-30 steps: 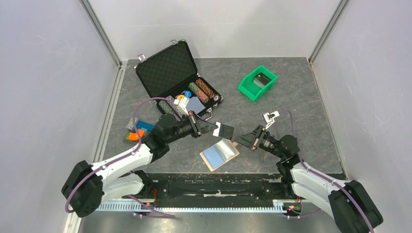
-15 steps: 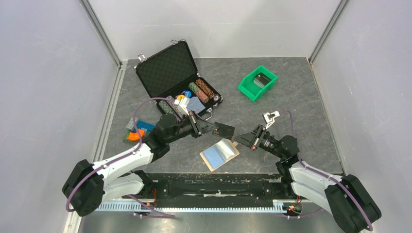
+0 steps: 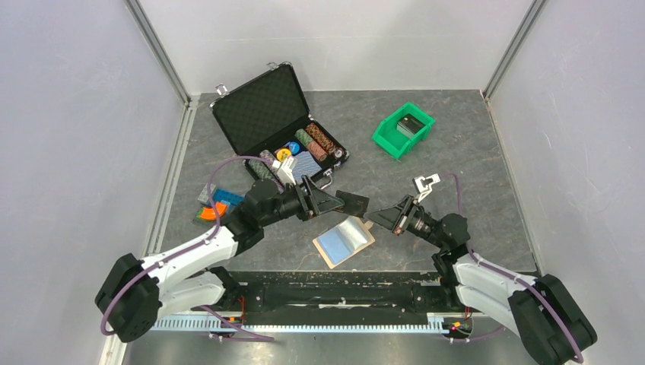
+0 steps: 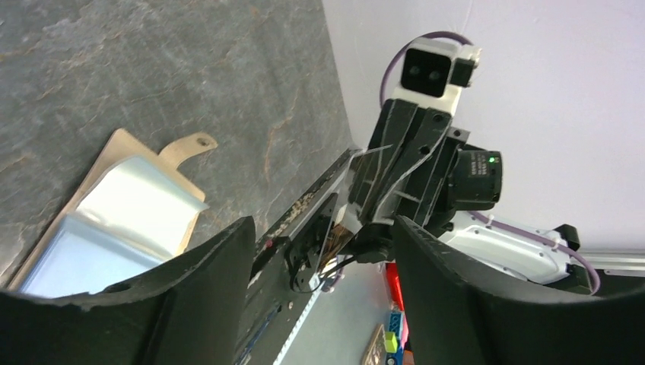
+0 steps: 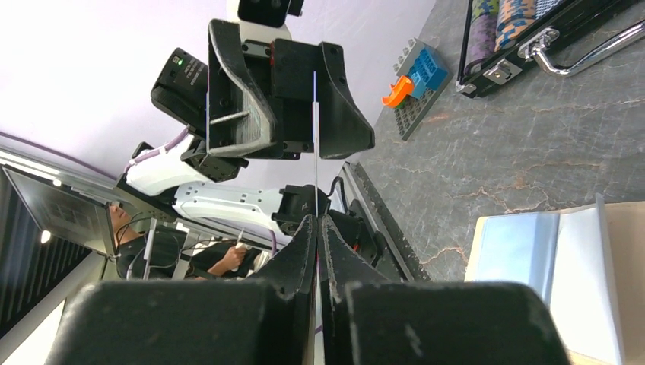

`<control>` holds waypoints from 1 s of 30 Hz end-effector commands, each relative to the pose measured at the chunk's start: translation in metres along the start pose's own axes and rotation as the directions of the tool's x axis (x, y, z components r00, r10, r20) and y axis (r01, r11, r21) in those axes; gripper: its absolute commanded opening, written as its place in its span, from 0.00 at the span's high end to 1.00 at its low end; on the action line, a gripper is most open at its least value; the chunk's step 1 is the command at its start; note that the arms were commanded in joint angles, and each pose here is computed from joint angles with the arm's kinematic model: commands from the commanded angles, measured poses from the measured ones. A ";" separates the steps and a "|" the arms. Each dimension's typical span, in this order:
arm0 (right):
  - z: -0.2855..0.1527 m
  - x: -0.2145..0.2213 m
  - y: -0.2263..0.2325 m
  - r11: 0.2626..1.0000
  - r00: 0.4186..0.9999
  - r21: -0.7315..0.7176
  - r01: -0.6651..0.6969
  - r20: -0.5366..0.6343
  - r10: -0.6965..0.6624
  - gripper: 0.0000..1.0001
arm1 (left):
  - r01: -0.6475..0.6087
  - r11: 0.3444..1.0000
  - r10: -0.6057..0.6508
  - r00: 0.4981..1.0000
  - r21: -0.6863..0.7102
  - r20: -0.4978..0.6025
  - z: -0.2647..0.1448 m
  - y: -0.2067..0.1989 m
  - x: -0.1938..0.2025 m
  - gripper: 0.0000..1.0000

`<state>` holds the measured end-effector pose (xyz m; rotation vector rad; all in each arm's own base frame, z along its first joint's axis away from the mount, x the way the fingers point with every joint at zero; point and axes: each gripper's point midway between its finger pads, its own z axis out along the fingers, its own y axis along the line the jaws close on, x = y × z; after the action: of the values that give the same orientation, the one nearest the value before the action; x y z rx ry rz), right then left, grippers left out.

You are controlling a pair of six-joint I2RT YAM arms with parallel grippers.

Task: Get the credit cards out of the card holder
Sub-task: Place the credit card in the storage box.

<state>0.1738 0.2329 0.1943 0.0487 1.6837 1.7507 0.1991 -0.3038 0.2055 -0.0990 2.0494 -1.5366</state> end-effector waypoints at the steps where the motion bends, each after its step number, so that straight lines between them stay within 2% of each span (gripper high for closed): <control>1: 0.003 -0.014 0.007 0.999 0.998 -0.017 0.049 0.046 -0.048 1.00 | -0.089 0.995 0.089 0.996 -0.033 -0.016 -0.009 -0.001 -0.001 0.22; 4: 0.005 -0.024 0.004 0.998 0.996 0.007 0.059 0.060 -0.059 1.00 | -0.132 0.988 0.129 0.991 -0.086 -0.036 -0.013 0.006 0.000 0.11; 6: 0.007 -0.032 -0.001 0.997 0.995 0.043 0.068 0.067 -0.070 1.00 | -0.176 0.976 0.169 0.984 -0.128 -0.059 -0.018 0.012 0.001 0.01; 11: 0.014 -0.060 -0.012 0.984 0.989 0.143 0.109 0.089 -0.122 1.00 | -0.290 0.929 0.273 0.956 -0.231 -0.104 -0.032 0.023 -0.004 0.00; 16: 0.018 -0.097 -0.018 0.965 0.976 0.224 0.136 0.138 -0.169 1.00 | -0.405 0.877 0.380 0.914 -0.257 -0.145 -0.048 0.015 -0.013 0.00; 22: 0.008 -0.160 -0.035 0.925 0.955 0.348 0.151 0.190 -0.227 1.00 | -0.529 0.770 0.499 0.848 -0.357 -0.179 -0.072 0.024 -0.029 0.00; 26: -0.011 -0.207 -0.050 0.888 0.930 0.437 0.139 0.250 -0.269 1.00 | -0.550 0.717 0.518 0.832 -0.429 -0.200 -0.083 0.036 -0.035 0.00; 30: -0.028 -0.241 -0.072 0.864 0.916 0.496 0.085 0.303 -0.264 1.00 | -0.585 0.690 0.542 0.808 -0.427 -0.232 -0.088 0.033 -0.037 0.00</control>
<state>0.3536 0.1078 0.2271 0.3818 1.7314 1.1446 0.1923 -0.2161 0.1935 0.3115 2.2379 -0.7537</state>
